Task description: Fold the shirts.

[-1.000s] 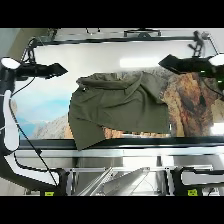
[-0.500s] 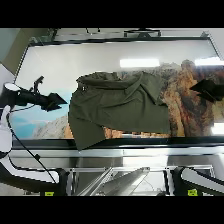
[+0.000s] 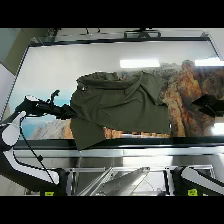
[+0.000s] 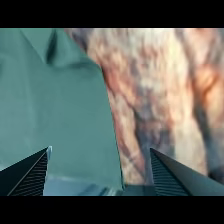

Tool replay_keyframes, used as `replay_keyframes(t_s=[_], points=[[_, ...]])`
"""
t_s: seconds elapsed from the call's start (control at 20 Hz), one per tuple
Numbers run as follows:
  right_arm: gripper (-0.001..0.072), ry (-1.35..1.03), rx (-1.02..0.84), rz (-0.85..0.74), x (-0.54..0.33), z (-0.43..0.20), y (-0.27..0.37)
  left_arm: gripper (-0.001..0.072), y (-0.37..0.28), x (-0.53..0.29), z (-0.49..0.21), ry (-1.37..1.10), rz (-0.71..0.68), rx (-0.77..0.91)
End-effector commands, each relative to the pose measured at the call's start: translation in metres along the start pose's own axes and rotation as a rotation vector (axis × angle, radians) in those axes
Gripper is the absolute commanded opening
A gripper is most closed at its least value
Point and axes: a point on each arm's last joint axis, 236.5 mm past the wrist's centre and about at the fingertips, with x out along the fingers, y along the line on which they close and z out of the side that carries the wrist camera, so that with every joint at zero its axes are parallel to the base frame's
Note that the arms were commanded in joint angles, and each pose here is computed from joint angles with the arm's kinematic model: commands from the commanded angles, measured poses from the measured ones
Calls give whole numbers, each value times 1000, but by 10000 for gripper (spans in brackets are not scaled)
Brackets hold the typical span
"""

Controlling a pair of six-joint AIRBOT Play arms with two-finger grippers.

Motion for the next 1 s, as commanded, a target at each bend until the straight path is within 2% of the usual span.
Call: replay_keyframes(t_s=[0.0,0.05,0.1,0.35,0.4,0.45,0.5,0.6,0.85,0.9,0.95], points=[[688,119,62,28,31,-49,-13,272,-7,-9,2,-10,26,60],[688,155,81,39,43,-67,-16,63,-11,-15,6,-27,37,88],[688,177,97,45,54,-81,-20,14,-16,-21,9,-44,43,113],[686,291,112,53,96,-129,-19,13,-30,-37,21,-65,44,153],[635,325,106,59,102,-135,-15,13,-32,-39,22,-67,42,154],[491,367,85,64,110,-143,-9,13,-33,-40,23,-70,40,148],[462,404,68,67,117,-150,-3,12,-33,-40,22,-67,38,143],[462,441,41,74,129,-158,9,12,-33,-39,20,-61,36,137],[459,367,39,114,143,-142,26,13,-33,-39,20,-62,35,130],[435,346,46,126,144,-137,29,12,-33,-39,20,-62,35,127],[246,332,53,131,145,-133,31,12,-33,-39,21,-63,35,125]])
